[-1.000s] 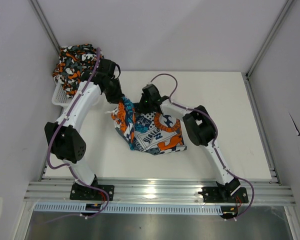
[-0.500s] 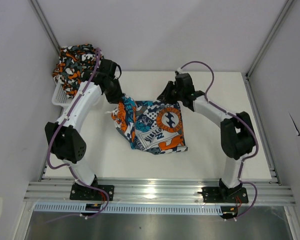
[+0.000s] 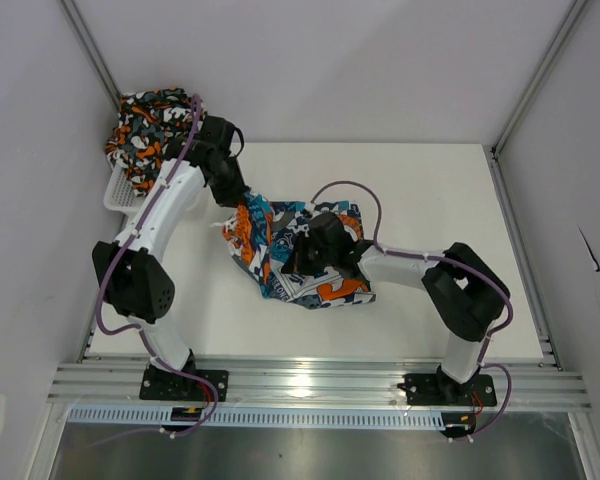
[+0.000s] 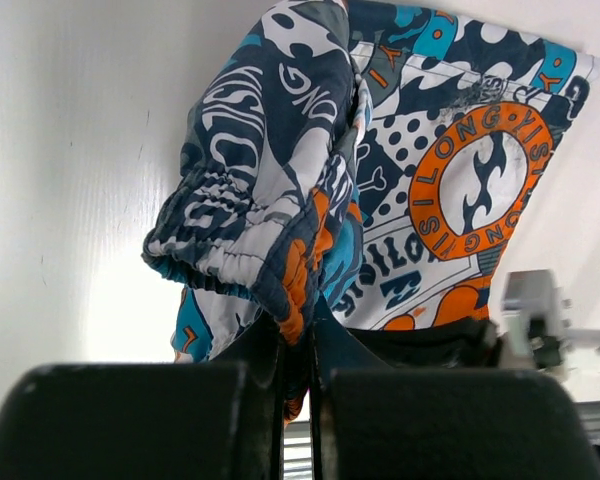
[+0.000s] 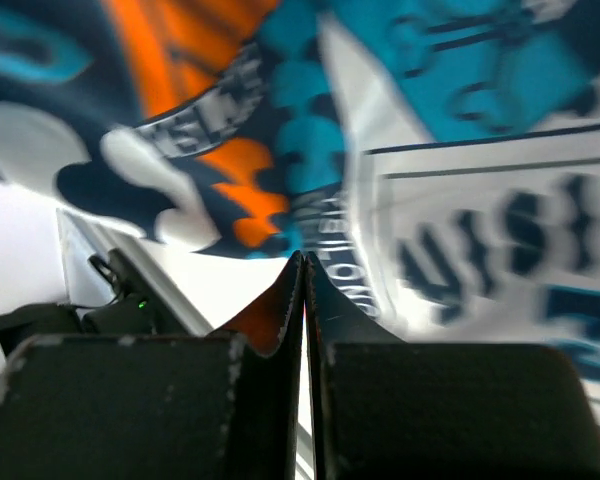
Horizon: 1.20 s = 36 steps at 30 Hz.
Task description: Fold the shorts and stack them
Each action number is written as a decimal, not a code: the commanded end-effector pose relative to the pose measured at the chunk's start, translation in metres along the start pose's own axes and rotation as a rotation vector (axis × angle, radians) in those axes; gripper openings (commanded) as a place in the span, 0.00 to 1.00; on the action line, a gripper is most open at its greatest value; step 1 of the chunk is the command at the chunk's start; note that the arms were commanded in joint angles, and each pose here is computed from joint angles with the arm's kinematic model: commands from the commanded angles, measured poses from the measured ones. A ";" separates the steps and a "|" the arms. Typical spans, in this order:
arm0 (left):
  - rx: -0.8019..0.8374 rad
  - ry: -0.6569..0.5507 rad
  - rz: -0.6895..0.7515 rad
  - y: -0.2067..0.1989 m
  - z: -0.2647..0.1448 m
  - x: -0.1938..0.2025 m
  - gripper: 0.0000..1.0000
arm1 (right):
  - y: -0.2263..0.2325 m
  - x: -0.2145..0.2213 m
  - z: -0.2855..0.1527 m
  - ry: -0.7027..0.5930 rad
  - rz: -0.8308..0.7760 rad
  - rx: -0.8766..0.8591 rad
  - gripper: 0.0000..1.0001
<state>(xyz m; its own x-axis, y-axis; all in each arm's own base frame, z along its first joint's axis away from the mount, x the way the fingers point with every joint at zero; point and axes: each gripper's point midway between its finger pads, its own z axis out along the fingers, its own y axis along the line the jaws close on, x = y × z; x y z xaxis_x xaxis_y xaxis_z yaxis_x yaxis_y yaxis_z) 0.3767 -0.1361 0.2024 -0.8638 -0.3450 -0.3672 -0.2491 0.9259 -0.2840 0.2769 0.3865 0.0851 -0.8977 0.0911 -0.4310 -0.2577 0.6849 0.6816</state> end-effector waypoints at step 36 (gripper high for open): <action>-0.085 -0.063 0.033 0.017 -0.041 -0.010 0.00 | 0.069 0.055 0.091 0.040 -0.034 -0.034 0.00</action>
<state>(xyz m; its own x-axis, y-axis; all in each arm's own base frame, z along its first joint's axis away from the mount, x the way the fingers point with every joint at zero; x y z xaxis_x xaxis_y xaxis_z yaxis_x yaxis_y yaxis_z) 0.3617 -0.1151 0.2091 -0.8732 -0.3259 -0.3625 -0.2792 0.9440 -0.1760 0.2353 0.4907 0.0314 -0.9009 0.0012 -0.4340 -0.3026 0.7151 0.6301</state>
